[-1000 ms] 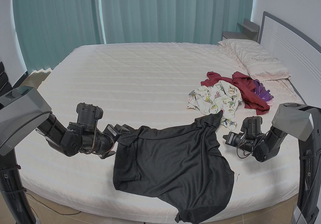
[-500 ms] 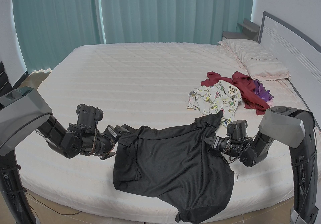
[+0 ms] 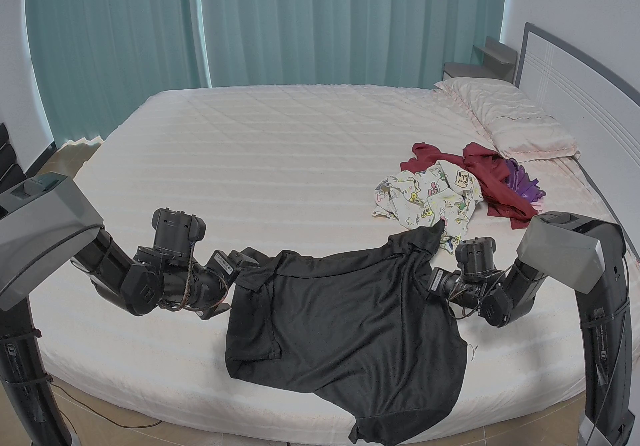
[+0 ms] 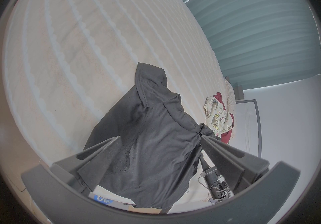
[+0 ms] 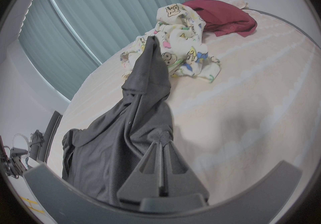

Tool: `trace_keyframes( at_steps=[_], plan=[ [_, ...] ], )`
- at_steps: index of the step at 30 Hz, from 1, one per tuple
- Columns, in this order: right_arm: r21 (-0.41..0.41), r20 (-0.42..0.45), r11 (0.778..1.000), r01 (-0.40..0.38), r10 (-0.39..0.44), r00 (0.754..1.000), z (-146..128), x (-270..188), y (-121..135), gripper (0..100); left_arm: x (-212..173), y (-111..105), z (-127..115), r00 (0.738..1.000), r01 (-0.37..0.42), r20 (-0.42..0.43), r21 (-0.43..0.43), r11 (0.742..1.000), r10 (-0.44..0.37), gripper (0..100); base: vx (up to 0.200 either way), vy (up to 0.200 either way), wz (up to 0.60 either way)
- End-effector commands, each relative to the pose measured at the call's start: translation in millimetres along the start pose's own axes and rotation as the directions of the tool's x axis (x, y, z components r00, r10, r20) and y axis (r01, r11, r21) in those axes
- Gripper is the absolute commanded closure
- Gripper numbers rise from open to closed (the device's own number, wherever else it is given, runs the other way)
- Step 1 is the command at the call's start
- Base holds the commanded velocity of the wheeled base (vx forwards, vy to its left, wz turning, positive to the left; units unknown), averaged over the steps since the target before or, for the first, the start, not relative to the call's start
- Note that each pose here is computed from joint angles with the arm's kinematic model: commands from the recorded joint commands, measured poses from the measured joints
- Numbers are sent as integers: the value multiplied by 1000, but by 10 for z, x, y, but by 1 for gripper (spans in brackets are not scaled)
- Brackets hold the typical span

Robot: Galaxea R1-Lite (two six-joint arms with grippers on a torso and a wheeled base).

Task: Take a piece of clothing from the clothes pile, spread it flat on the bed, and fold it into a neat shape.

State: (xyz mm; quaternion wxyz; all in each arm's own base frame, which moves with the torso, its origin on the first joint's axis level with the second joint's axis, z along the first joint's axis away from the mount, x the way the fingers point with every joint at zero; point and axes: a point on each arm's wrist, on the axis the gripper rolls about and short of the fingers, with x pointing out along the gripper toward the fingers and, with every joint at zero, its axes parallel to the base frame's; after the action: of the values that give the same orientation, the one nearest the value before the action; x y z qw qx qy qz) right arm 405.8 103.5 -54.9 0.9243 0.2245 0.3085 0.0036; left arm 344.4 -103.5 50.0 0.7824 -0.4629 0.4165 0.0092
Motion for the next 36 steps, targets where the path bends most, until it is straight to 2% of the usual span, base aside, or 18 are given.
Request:
trace_keyframes(
  at_steps=[1, 6, 13, 19, 20, 24, 28, 29, 30, 33, 36],
  plan=[
    [32, 72, 999, 10, -12, 997, 274, -27, -98, 100, -4, 0, -6, 1000, -1, -1, 1, 1000, 1, 0, 0, 0, 0],
    [68, 149, 997, 24, -33, 988, 561, -36, -267, 100, 4, 7, -8, 1000, -4, -3, 2, 1000, 4, 0, 0, 0, 0],
    [71, 217, 997, -21, 5, 976, 645, 58, -299, 100, 7, 38, -23, 1000, -15, -7, 8, 1000, 15, 0, 0, 0, 0],
    [67, 225, 998, -21, 6, 974, 681, 87, -289, 100, 27, 66, -39, 1000, -25, -13, 10, 1000, 26, 0, 0, 0, 0],
    [67, 220, 998, -18, 3, 976, 671, 86, -295, 0, 33, 65, -49, 1000, -26, -16, 13, 1000, 26, 0, 0, 0, 0],
    [70, 193, 998, 0, -14, 981, 623, 67, -327, 0, 88, 76, -124, 999, -38, -35, 35, 999, 40, 0, 0, 0, 0],
    [45, 156, 999, 19, -26, 987, 530, -40, -341, 0, 177, 59, -288, 997, -63, -43, 134, 989, 69, 0, 0, 0, 0],
    [45, 156, 999, 19, -26, 987, 530, -40, -341, 0, 177, 59, -288, 997, -63, -43, 134, 989, 69, 0, 0, 0, 0],
    [34, 146, 999, 27, -32, 989, 500, -78, -355, 0, 258, 67, -389, 994, -98, -23, 200, 975, 105, 0, 0, 0, 0],
    [35, 147, 999, 28, -33, 989, 489, -128, -359, 0, 368, 96, -533, 988, -153, 15, 301, 941, 155, 0, 0, 0, 0],
    [33, 140, 999, 29, -33, 990, 458, -234, -362, 0, 478, 165, -764, 967, -250, 73, 444, 861, 243, 0, 0, 0, 0]
  ],
)
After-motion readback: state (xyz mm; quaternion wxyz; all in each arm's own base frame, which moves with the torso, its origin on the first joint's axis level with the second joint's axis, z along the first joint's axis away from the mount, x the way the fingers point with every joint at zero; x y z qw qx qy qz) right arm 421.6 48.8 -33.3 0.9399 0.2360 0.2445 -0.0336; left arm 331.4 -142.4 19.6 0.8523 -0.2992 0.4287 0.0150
